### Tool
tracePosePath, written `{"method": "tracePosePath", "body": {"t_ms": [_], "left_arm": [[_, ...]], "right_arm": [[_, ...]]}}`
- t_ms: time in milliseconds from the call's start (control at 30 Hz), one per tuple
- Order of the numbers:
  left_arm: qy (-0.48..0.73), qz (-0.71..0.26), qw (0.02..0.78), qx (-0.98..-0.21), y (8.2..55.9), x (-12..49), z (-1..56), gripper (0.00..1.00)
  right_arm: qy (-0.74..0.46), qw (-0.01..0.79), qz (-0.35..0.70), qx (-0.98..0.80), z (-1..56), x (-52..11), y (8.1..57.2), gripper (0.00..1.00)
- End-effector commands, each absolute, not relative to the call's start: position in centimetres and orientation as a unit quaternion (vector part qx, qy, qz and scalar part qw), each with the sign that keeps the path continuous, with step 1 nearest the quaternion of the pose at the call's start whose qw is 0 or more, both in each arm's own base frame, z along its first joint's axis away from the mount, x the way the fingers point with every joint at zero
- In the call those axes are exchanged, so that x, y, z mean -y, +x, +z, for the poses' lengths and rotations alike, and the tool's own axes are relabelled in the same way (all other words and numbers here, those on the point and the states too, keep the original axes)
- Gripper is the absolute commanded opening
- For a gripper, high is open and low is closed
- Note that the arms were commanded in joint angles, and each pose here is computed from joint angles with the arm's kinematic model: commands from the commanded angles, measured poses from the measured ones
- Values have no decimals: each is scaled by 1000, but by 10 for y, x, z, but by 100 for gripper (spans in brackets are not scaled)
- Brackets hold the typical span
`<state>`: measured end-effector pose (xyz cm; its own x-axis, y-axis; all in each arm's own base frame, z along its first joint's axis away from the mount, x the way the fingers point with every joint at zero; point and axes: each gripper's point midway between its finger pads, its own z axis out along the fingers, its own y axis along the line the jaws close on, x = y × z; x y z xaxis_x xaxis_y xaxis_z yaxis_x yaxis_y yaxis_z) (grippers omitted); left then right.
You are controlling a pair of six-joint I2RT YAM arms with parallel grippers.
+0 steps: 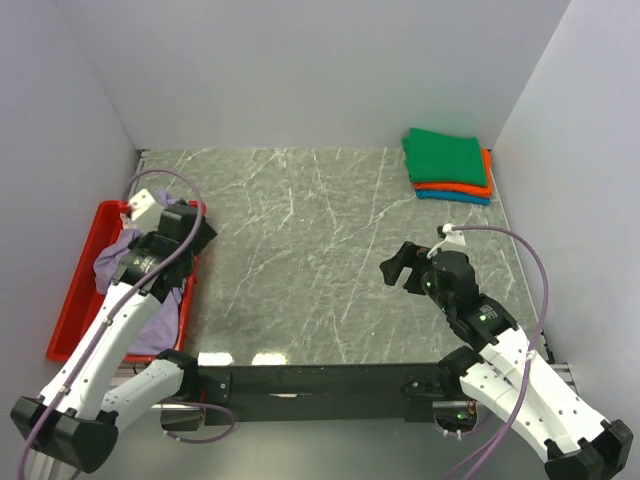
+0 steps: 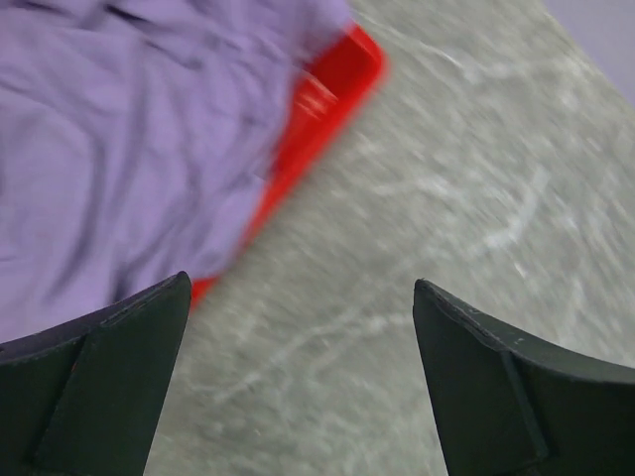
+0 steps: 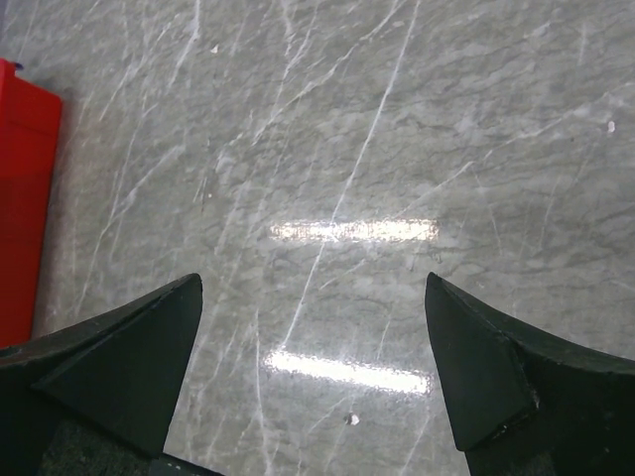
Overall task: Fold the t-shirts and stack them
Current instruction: Grab the tshirt from the pile
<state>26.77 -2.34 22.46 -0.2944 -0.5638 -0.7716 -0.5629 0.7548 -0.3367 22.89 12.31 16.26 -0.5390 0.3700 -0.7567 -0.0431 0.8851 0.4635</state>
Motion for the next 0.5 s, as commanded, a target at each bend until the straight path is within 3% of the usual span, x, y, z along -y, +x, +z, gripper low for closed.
{"method": "tracePosePath", "body": {"t_ms": [0,167,433,467], "left_arm": [[-398,59,476,-782,263,-19,225,99],[-477,98,404,-774,250,-65,175,91],[-514,57,324,-792,245,-62,114,81],[-514,52,324,-793,246,-61,113,75]], "right_arm": [[79,487,243,-835,175,-131,231,98],[77,491,251,-831,178,-132,229,98],[77,492,254,-829,179,-133,229,98],[77,493,254,-829,179,-132,229,98]]}}
